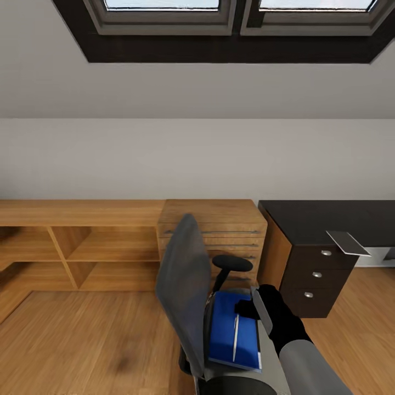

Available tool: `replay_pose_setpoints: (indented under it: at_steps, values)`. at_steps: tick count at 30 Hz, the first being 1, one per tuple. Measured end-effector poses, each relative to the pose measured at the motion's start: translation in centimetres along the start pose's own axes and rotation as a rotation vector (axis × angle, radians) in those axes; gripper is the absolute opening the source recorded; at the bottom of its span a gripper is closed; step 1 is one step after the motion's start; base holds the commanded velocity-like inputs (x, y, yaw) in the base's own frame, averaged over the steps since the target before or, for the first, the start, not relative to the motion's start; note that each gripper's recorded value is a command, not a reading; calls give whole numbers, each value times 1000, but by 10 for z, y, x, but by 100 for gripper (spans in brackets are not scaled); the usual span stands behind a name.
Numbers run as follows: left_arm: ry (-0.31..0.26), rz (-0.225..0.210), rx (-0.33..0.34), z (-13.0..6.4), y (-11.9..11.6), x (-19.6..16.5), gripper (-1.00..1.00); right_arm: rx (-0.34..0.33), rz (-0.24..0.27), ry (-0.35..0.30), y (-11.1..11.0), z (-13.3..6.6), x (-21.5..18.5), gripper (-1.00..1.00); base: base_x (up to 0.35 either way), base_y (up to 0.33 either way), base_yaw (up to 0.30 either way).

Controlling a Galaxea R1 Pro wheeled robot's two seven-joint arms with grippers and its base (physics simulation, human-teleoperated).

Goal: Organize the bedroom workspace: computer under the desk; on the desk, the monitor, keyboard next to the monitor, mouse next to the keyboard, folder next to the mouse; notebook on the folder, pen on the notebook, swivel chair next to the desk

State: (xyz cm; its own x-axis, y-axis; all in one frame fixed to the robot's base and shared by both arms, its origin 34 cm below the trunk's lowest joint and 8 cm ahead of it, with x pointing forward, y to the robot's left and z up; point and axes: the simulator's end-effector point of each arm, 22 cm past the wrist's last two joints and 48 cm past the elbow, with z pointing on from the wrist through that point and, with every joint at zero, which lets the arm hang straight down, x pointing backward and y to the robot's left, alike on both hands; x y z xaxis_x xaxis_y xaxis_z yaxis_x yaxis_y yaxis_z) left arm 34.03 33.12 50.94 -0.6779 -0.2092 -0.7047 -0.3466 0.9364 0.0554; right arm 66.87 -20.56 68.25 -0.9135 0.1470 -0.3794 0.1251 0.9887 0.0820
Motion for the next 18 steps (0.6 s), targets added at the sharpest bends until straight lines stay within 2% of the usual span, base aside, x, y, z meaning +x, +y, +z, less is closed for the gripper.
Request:
replay_pose_setpoints:
  at_steps: [10,18]
  values:
    - [0,0,0,0,0,0,100,-2,4,-10,0,0,-2,100,-3,5,0]
    - [1,-1,2,0,0,0,100,-2,5,-13,0,0,-3,100,0,110,0]
